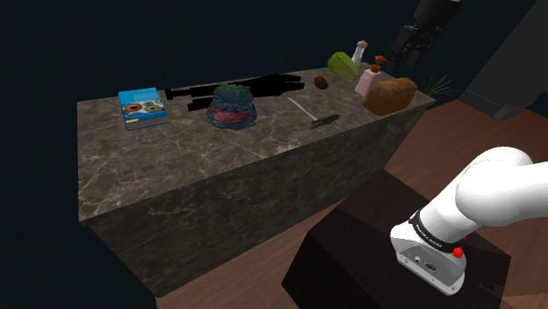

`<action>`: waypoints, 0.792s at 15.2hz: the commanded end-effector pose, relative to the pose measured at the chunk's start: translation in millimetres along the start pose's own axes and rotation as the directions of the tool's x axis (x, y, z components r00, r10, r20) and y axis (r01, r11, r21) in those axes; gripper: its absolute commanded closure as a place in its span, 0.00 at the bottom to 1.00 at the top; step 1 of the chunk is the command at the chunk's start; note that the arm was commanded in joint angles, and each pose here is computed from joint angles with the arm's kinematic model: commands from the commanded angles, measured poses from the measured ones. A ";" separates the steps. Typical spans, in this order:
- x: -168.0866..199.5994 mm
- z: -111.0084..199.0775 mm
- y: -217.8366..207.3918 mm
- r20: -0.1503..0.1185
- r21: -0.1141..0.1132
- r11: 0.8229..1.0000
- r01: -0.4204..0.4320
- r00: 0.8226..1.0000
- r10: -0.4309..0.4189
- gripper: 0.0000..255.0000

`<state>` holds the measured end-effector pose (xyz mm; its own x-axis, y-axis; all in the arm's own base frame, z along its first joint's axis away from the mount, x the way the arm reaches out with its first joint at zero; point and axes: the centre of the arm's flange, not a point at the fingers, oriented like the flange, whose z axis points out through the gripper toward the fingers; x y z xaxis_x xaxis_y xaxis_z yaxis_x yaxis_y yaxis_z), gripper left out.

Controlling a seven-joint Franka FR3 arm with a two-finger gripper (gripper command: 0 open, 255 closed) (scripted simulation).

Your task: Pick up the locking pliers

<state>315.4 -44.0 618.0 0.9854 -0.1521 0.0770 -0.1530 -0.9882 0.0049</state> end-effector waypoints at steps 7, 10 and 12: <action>41.5 64.6 -22.6 -0.017 -0.034 0.955 -0.294 0.956 0.293 0.00; 64.6 97.0 -28.1 -0.029 -0.049 0.900 -0.432 0.902 0.431 0.00; 80.3 118.6 -29.5 -0.039 -0.058 0.852 -0.520 0.854 0.518 0.00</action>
<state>402.2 -26.5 516.6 0.7955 -0.5973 0.1020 -0.6022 -0.7980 0.0233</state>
